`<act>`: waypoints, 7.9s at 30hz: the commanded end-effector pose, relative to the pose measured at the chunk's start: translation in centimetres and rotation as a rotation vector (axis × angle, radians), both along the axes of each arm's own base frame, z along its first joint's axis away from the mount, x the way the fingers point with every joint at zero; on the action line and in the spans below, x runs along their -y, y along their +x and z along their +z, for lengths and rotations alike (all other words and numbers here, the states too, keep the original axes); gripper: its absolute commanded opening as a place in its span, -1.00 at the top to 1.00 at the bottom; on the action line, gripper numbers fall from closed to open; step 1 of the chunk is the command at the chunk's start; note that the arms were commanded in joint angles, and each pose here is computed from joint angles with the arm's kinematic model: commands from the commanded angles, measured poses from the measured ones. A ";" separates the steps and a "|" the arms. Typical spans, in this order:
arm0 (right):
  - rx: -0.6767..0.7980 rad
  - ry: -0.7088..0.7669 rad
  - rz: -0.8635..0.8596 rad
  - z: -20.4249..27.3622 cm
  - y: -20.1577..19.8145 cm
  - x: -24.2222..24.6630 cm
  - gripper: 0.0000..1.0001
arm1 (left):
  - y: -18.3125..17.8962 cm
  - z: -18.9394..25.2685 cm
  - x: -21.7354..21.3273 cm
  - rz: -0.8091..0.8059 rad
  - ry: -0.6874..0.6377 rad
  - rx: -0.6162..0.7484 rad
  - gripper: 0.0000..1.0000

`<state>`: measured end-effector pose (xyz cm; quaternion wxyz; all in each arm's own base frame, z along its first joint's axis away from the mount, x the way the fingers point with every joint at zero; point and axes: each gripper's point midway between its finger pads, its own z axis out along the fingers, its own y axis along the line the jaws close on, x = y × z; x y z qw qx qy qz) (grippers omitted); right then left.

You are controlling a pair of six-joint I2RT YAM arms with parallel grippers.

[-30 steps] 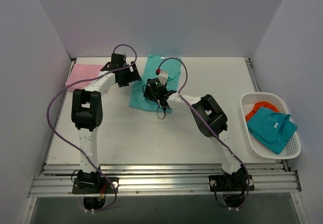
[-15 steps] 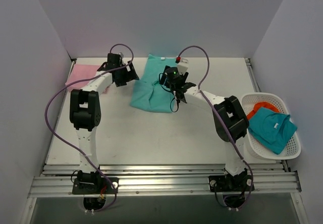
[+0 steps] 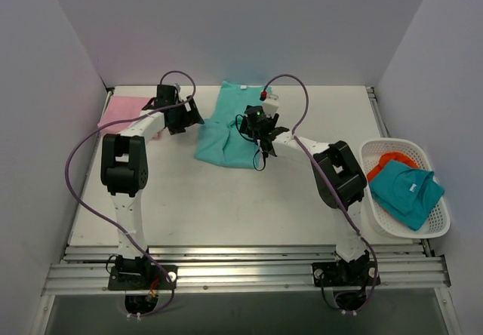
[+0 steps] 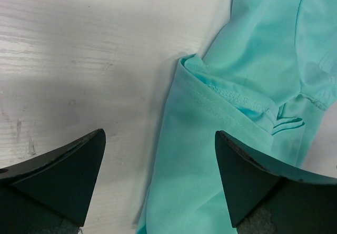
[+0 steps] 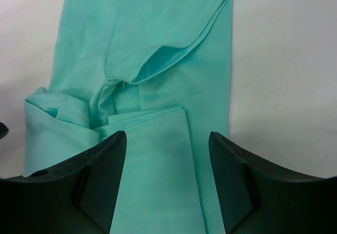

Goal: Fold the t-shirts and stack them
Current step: Fold the tshirt

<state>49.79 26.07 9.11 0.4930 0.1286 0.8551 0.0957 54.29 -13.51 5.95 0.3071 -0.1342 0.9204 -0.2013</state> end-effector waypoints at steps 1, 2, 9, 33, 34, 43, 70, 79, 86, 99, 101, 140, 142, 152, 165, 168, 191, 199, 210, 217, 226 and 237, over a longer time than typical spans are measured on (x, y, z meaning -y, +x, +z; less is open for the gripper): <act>-0.014 0.000 -0.004 -1.3 0.1 0.0 -0.18 | 1.2 4.7 -0.3 -0.006 -0.025 0.123 -0.88; -0.018 0.000 -0.006 -1.6 0.1 0.0 -0.17 | 1.1 4.7 -0.3 -0.006 -0.027 0.122 -0.88; -0.046 0.009 0.000 -4.0 0.0 -0.4 -0.13 | 1.2 4.3 -0.3 -0.004 -0.036 0.120 -0.88; -0.072 0.009 0.022 -6.4 0.4 -1.3 0.27 | 1.4 3.0 -0.2 -0.005 -0.051 0.107 -0.88; -0.073 0.009 0.023 -6.4 0.4 -1.3 0.32 | 1.5 3.0 -0.2 -0.005 -0.051 0.107 -0.88; -0.076 -0.003 0.031 -6.5 0.4 -1.6 0.74 | 1.5 2.7 -0.2 -0.005 -0.052 0.102 -0.88; -0.087 -0.071 -0.020 -4.7 -1.2 -0.3 0.90 | 1.6 2.1 -0.1 -0.008 -0.054 0.091 -0.88; -0.089 -0.084 -0.038 -4.2 -1.4 0.0 0.61 | 1.5 1.9 -0.1 -0.009 -0.052 0.087 -0.88; -0.085 -0.079 -0.038 -3.8 -1.5 -0.1 0.62 | 1.6 1.8 -0.1 -0.008 -0.053 0.085 -0.88; -0.082 -0.076 -0.021 -3.6 -1.5 -1.0 0.80 | 1.8 1.6 -0.1 -0.008 -0.055 0.084 -0.88; -0.083 -0.076 -0.017 -3.7 -1.5 -1.2 0.84 | 1.8 1.6 -0.1 -0.008 -0.055 0.084 -0.88; -0.094 -0.092 -0.026 -2.8 -2.3 -1.2 0.76 | 1.5 1.3 0.0 -0.011 -0.060 0.075 -0.88; -0.098 -0.091 -0.023 -3.1 -2.3 -1.3 0.76 | 1.6 1.4 0.0 -0.011 -0.060 0.078 -0.88; -0.107 -0.090 -0.021 -3.8 -2.3 -1.5 0.76 | 1.6 1.1 0.0 -0.010 -0.061 0.076 -0.88; -0.117 -0.081 -0.024 -4.8 -2.4 -1.6 0.47 | 1.7 1.1 0.0 -0.010 -0.061 0.078 -0.88; -0.122 -0.079 -0.017 -5.1 -2.5 -1.8 0.49 | 1.6 1.0 0.0 -0.010 -0.061 0.076 -0.88; -0.132 -0.077 0.003 -5.8 -2.4 -2.1 1.00 | 1.6 0.8 0.1 -0.011 -0.064 0.074 -0.88; -0.084 -0.079 -0.024 -3.2 -2.7 -0.7 1.00 | 1.6 1.0 0.1 -0.012 -0.065 0.077 -0.88; -0.059 -0.117 -0.101 -1.1 -3.3 2.3 1.00 | 1.5 1.1 0.1 -0.014 -0.065 0.077 -0.88; -0.063 -0.134 -0.131 -1.1 -3.8 3.1 1.00 | 1.5 1.1 0.1 -0.013 -0.065 0.079 -0.88; -0.121 -0.187 -0.252 -3.6 -5.2 6.2 1.00 | 1.5 0.9 0.1 -0.012 -0.063 0.076 -0.88; -0.210 -0.205 -0.252 -8.2 -5.0 6.2 -0.27 | 1.3 1.5 -0.1 -0.008 -0.058 0.086 -0.88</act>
